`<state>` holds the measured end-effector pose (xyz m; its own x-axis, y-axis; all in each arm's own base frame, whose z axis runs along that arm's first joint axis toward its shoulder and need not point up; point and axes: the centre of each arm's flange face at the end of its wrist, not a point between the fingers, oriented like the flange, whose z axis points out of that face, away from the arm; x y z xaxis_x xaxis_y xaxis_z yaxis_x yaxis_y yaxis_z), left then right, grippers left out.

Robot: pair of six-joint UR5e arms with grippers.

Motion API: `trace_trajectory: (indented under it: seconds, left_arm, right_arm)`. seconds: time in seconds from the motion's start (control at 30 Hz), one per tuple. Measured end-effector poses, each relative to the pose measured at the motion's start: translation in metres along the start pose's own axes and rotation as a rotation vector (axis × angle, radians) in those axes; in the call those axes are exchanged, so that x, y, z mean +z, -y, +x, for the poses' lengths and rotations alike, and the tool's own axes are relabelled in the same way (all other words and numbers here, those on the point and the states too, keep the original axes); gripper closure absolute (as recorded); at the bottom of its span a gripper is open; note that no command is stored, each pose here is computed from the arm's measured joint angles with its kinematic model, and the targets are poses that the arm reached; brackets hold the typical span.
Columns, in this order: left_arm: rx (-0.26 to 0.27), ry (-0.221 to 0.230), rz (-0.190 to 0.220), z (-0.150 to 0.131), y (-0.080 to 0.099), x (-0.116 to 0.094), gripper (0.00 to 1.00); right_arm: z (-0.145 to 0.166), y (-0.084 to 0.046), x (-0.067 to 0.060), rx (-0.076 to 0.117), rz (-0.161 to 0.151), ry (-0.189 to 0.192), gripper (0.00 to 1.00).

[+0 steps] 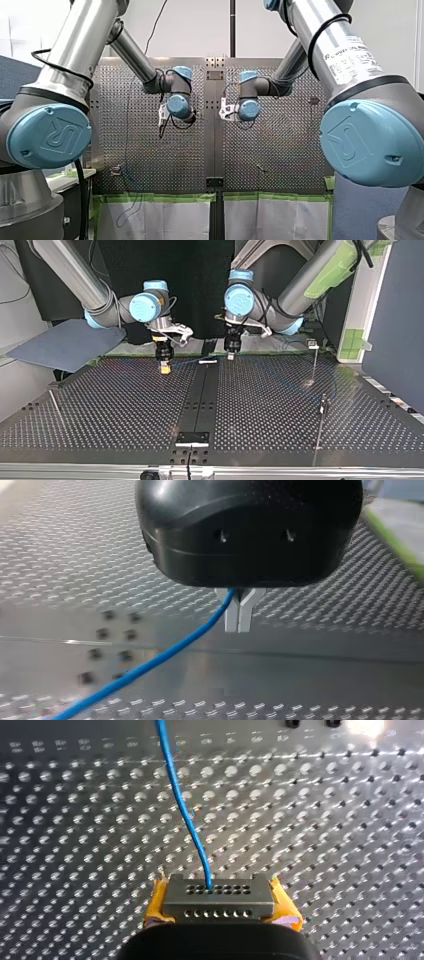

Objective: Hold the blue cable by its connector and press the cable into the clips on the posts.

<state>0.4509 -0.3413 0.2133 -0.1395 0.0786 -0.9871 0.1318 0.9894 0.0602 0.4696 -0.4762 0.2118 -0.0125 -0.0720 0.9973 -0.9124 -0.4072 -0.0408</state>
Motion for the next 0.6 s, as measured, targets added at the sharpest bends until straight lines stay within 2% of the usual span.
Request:
trace_trajectory:
  seconds: [0.2,0.4,0.6]
  left_arm:
    - [-0.003,-0.018,0.018,0.030,0.011,-0.001,1.00]
    - [-0.007,-0.015,0.025,0.035,0.016,-0.001,1.00]
    - [-0.008,-0.014,0.034,0.037,0.022,-0.003,1.00]
  right_arm:
    - [-0.020,-0.004,-0.010,0.000,-0.004,0.000,1.00]
    - [-0.038,-0.008,-0.022,0.005,-0.010,0.000,1.00]
    - [-0.055,-0.014,-0.034,0.002,-0.042,-0.001,1.00]
